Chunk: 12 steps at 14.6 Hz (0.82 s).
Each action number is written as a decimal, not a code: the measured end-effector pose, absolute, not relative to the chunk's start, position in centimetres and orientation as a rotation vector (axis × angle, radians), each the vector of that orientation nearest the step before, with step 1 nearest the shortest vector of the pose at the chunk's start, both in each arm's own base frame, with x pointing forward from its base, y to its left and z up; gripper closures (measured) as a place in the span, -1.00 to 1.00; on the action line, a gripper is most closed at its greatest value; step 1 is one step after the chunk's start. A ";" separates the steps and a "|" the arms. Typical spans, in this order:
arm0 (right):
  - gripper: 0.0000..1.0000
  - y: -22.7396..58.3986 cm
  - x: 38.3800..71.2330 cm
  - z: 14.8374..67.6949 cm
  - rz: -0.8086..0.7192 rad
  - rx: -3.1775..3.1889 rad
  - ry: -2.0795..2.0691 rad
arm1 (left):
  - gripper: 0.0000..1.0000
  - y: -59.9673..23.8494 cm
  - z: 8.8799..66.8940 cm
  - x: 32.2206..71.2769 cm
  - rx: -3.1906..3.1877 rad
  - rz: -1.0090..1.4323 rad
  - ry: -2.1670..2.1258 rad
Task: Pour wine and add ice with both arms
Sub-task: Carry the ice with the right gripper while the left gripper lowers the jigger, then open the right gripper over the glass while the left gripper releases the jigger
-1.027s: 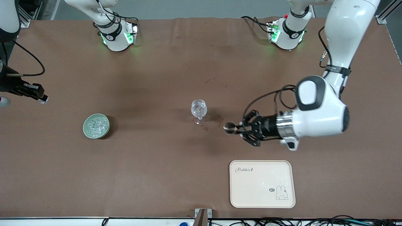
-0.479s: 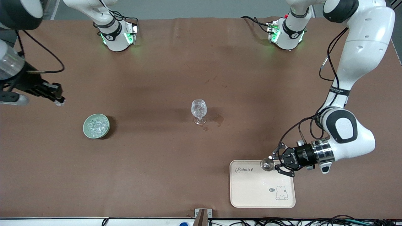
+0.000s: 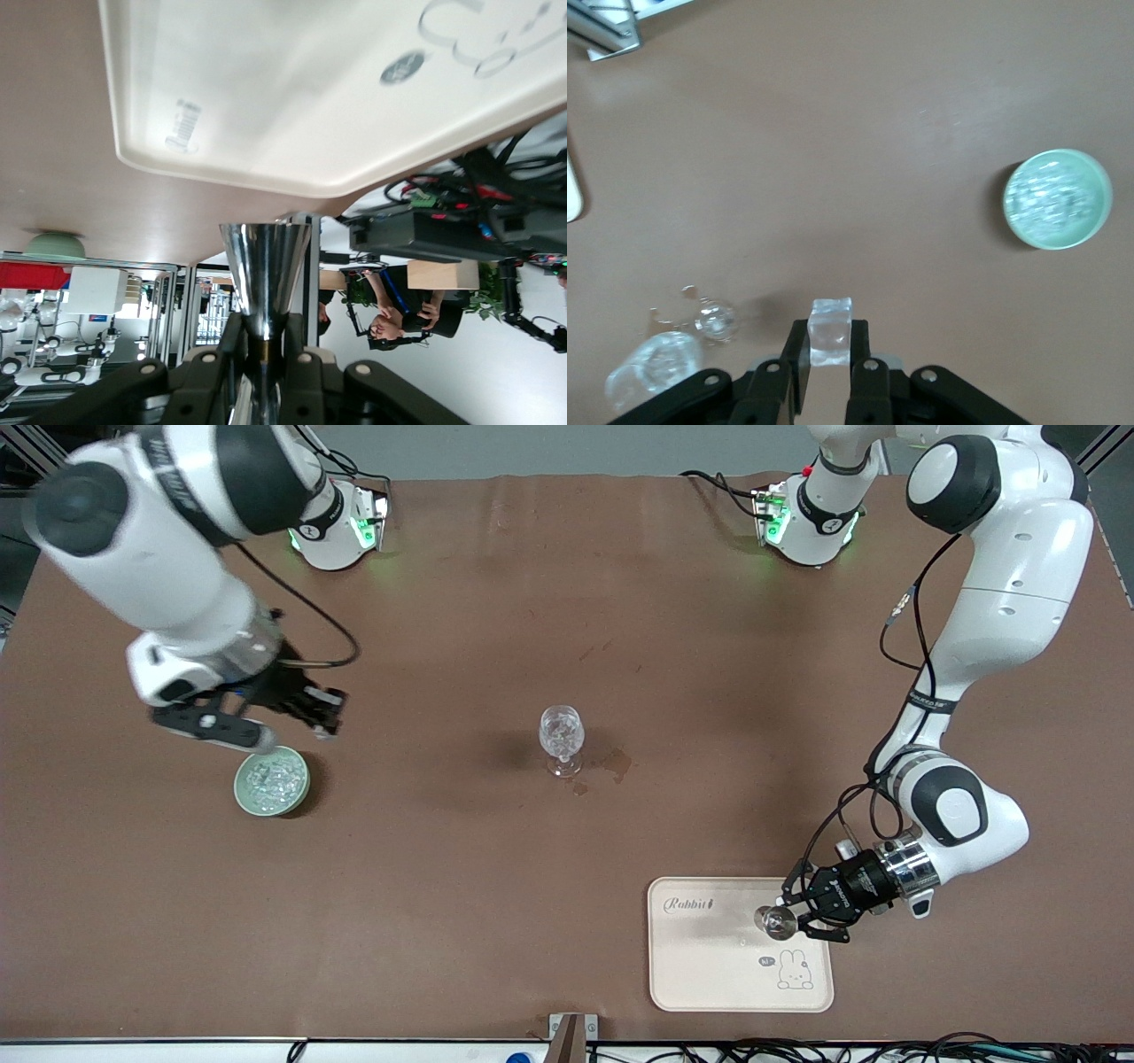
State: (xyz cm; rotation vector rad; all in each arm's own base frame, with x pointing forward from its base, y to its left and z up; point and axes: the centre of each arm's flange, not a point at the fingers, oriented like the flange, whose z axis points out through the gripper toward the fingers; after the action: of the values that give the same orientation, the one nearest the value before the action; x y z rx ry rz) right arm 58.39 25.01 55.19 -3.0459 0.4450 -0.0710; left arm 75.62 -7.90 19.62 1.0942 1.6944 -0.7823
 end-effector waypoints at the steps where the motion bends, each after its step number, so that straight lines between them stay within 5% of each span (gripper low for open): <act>1: 0.56 27.4 58.3 54.8 -0.070 -3.042 0.464 | 0.58 -7.6 18.6 75.5 1.093 -0.779 1.692; 12: 0.56 44.8 55.0 46.3 -0.094 -3.001 0.532 | 0.58 -5.5 12.5 74.4 1.085 -0.754 1.687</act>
State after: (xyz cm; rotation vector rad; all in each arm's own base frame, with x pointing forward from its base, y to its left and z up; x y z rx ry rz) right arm 55.03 44.75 46.30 -3.0010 0.5316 -0.0936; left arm 74.40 -5.45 12.50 1.0855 1.6874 -0.7540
